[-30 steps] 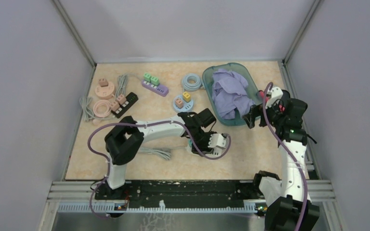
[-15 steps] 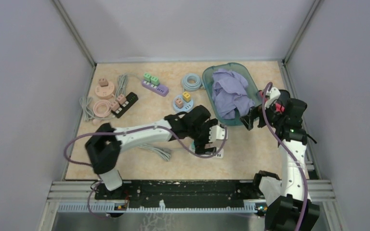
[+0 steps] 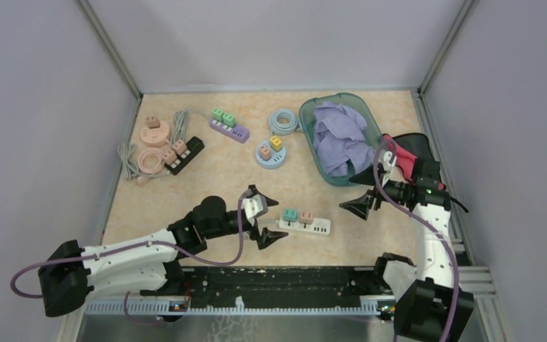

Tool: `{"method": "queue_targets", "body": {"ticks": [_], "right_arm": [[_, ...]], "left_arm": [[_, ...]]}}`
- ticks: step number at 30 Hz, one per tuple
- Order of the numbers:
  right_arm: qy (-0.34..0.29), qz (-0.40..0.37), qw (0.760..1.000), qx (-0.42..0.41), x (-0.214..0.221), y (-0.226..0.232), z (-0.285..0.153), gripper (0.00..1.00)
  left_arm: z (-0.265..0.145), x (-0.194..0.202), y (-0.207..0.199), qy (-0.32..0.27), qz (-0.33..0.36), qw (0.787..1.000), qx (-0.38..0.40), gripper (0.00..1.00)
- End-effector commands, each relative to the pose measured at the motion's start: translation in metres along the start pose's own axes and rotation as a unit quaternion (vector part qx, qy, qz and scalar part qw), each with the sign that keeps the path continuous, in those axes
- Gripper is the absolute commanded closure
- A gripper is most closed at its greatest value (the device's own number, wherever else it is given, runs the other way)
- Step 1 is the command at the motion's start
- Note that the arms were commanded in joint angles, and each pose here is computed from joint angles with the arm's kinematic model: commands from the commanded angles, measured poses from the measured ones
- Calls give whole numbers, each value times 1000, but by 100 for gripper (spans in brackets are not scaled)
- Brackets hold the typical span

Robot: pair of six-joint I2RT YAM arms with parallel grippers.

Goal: Pull the plug off the socket
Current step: Place the socket at the center of the board, then remove the plug from the socket.

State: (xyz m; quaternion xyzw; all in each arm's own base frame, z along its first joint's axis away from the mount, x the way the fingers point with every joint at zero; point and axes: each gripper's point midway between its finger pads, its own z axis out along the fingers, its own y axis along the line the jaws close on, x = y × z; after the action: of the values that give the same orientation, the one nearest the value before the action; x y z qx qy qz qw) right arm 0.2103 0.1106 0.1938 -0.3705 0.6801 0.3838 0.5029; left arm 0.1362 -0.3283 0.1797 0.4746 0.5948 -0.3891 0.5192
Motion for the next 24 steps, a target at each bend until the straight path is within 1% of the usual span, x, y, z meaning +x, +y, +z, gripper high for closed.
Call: {"method": "queue_targets", "body": {"ticks": [1,5,8,11,13,16,19,24], "right_arm": [[-42,-98,991,-79,-9,33,7,1],[33,-143,982,-123,17,46,25,3],[82,-170,971,-147,34,50,36,6],[98,-178,964,-172,35,54,51,16],[120,-180,959,-182,38,55,62,22],[180,-186,950,-173,54,55,83,31],[233,-190,943,-146,65,54,101,32],[265,-184,942,-98,65,43,119,31]], "left_arm": [[-14,-14,9,-80,-42,995,-46,0],[-20,18,3,-73,-63,994,-42,0],[-19,30,5,-58,-66,995,-49,0],[-16,38,8,-39,-46,997,-54,0],[-14,41,13,-28,-31,997,-62,0],[-13,49,18,-4,-10,997,-71,0],[-13,52,22,10,0,997,-79,0],[-19,52,23,1,12,996,-85,1]]}}
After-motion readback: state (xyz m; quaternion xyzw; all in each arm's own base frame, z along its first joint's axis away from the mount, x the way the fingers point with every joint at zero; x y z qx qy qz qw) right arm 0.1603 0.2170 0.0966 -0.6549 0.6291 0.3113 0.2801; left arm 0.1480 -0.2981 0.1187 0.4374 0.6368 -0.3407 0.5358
